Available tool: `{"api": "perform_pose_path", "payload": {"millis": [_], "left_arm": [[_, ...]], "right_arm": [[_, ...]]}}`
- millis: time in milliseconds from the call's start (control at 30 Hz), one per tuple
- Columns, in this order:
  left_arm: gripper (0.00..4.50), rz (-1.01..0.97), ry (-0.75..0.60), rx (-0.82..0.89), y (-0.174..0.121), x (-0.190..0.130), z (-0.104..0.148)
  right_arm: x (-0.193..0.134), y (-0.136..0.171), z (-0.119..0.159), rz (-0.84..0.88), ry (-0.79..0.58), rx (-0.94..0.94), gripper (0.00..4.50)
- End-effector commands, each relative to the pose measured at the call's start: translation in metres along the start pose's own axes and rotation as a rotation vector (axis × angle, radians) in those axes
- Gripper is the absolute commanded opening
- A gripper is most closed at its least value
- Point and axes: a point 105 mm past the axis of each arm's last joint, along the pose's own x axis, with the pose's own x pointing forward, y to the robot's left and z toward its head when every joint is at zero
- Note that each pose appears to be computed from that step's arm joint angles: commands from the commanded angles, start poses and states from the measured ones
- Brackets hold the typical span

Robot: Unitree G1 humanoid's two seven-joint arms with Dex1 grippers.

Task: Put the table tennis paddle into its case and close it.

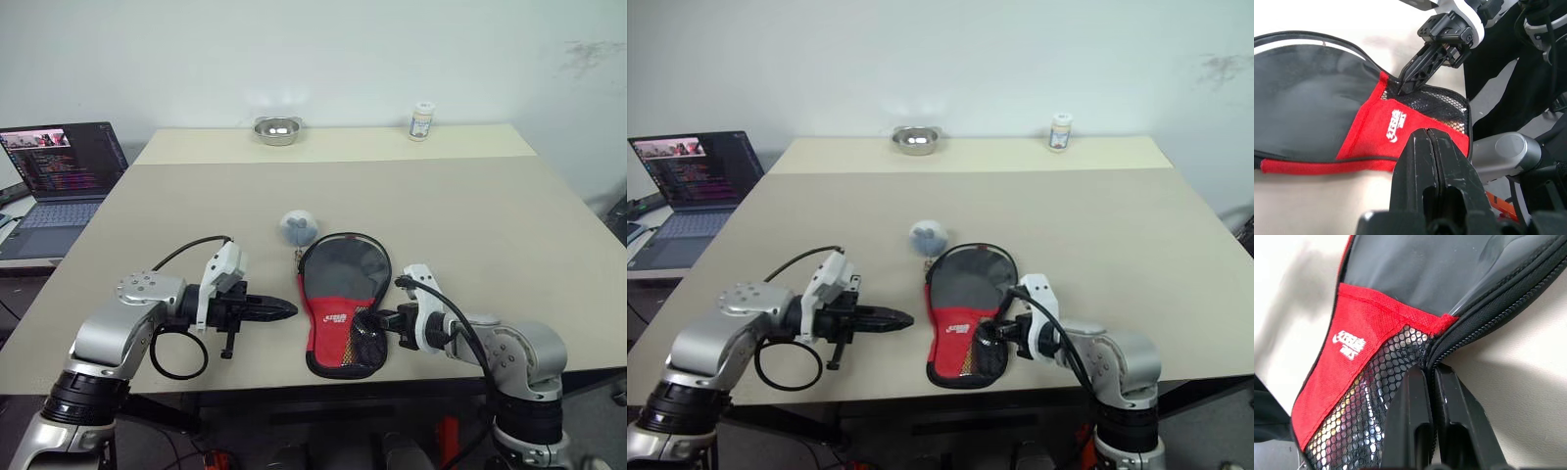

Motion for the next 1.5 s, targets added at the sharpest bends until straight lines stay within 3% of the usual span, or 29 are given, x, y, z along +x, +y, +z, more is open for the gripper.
{"api": "perform_pose_path", "payload": {"millis": [33, 133, 167, 267, 367, 467, 633, 800, 933, 1100, 1267, 1400, 1500], "left_arm": [[0.0, -0.001, 0.005, 0.042, -0.002, -0.003, 0.006], [0.0, 0.001, 0.004, 0.044, -0.003, -0.003, 0.006], [0.0, 0.002, 0.004, 0.045, -0.002, -0.002, 0.007], [0.0, 0.008, -0.001, 0.048, -0.002, -0.002, 0.008], [0.0, 0.013, -0.005, 0.048, -0.001, -0.003, 0.008], [0.0, 0.057, -0.017, 0.05, 0.006, -0.007, 0.008], [0.0, 0.228, -0.081, 0.028, 0.03, -0.021, 0.014], [0.0, 0.443, -0.11, 0.022, 0.055, -0.043, 0.013], [0.92, 0.58, -0.11, 0.038, 0.076, -0.056, 0.011], [2.79, 0.628, -0.133, 0.095, 0.097, -0.06, 0.02], [4.48, 0.684, -0.162, 0.121, 0.132, -0.052, 0.034], [4.48, 0.653, -0.15, 0.112, 0.15, -0.03, 0.044], [4.48, 0.579, -0.067, 0.123, 0.155, -0.013, 0.039]], "right_arm": [[-0.007, -0.005, 0.006, -0.035, -0.022, -0.035, 1.06], [-0.015, -0.005, 0.006, -0.038, -0.007, -0.111, 1.99], [-0.018, 0.0, 0.005, -0.016, 0.004, -0.143, 1.99], [-0.03, 0.017, 0.002, 0.081, 0.03, -0.222, 2.58], [-0.04, 0.025, 0.003, 0.132, 0.042, -0.294, 3.53], [-0.051, 0.028, 0.032, 0.158, -0.022, -0.465, 4.47], [-0.035, 0.026, 0.085, 0.115, -0.212, -0.533, 4.47], [0.021, 0.025, 0.088, 0.1, -0.242, -0.531, 4.47], [0.041, 0.021, 0.078, 0.086, -0.226, -0.547, 4.5], [0.044, 0.015, 0.057, 0.097, -0.184, -0.54, 4.5], [0.048, 0.023, 0.053, 0.113, -0.188, -0.537, 4.5], [0.051, 0.032, 0.052, 0.131, -0.192, -0.542, 4.5], [0.051, 0.034, 0.051, 0.131, -0.193, -0.542, 4.5]]}}
